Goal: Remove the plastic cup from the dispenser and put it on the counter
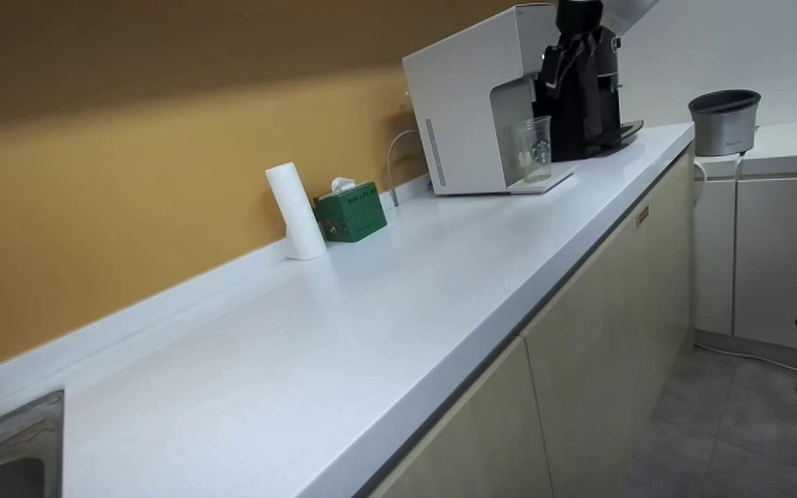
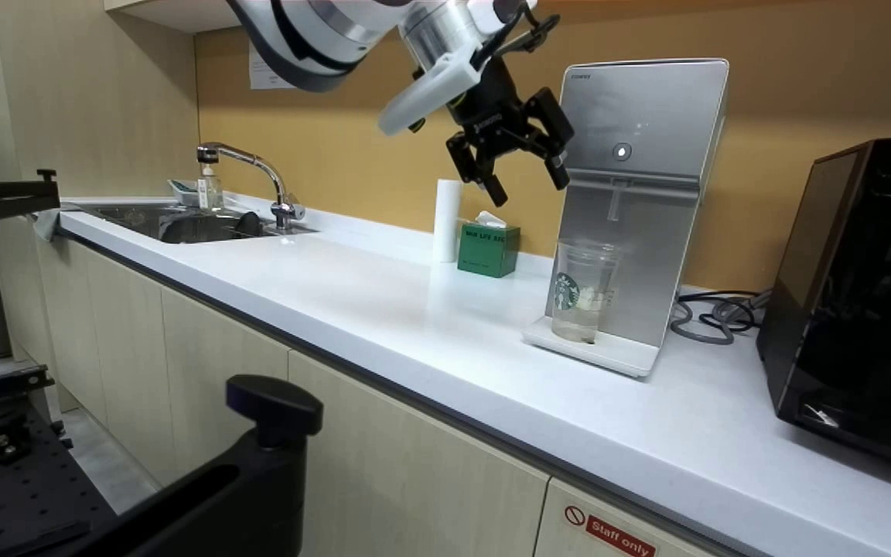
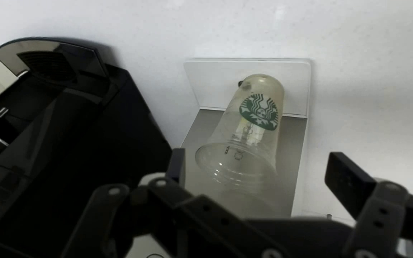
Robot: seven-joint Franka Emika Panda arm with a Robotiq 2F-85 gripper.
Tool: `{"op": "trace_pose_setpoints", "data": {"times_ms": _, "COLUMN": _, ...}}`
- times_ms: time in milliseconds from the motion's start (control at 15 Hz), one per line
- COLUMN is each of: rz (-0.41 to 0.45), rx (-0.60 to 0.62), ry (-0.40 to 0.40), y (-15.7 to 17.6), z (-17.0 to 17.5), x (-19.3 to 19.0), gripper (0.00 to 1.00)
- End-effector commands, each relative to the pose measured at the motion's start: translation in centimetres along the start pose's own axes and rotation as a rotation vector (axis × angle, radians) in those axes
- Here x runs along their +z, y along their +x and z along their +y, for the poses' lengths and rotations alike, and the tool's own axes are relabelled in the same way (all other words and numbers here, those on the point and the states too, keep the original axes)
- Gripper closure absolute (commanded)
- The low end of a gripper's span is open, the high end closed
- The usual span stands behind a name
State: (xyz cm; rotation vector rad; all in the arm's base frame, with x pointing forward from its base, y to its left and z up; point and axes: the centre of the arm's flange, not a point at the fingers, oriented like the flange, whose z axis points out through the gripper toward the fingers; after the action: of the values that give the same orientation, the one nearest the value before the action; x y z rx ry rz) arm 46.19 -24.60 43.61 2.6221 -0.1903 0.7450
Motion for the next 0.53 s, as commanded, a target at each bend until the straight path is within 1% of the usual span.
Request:
{"op": "trace_pose_setpoints", "data": {"times_ms": 0, "rz": 0.029, "rx": 0.037, "ry": 0.008, "y": 2.0, "z": -0.4, "x": 3.4, "gripper": 0.00}}
{"op": "trace_pose_setpoints", "data": {"times_ms": 133, "rz": 0.048, "rx": 0.065, "ry": -0.001, "y": 2.4, "z": -0.6, "x": 4.8, "gripper": 0.00}}
{"op": "trace_pose_setpoints", "data": {"times_ms": 267, "rz": 0.051, "rx": 0.129, "ry": -0.016, "y": 2.8, "z": -0.5, "x": 6.2, "gripper": 0.00}}
{"op": "trace_pose_setpoints", "data": {"times_ms": 467, "rz": 0.070, "rx": 0.161, "ry": -0.005, "y": 3.2, "z": -0.3, "x": 7.4, "gripper": 0.00}}
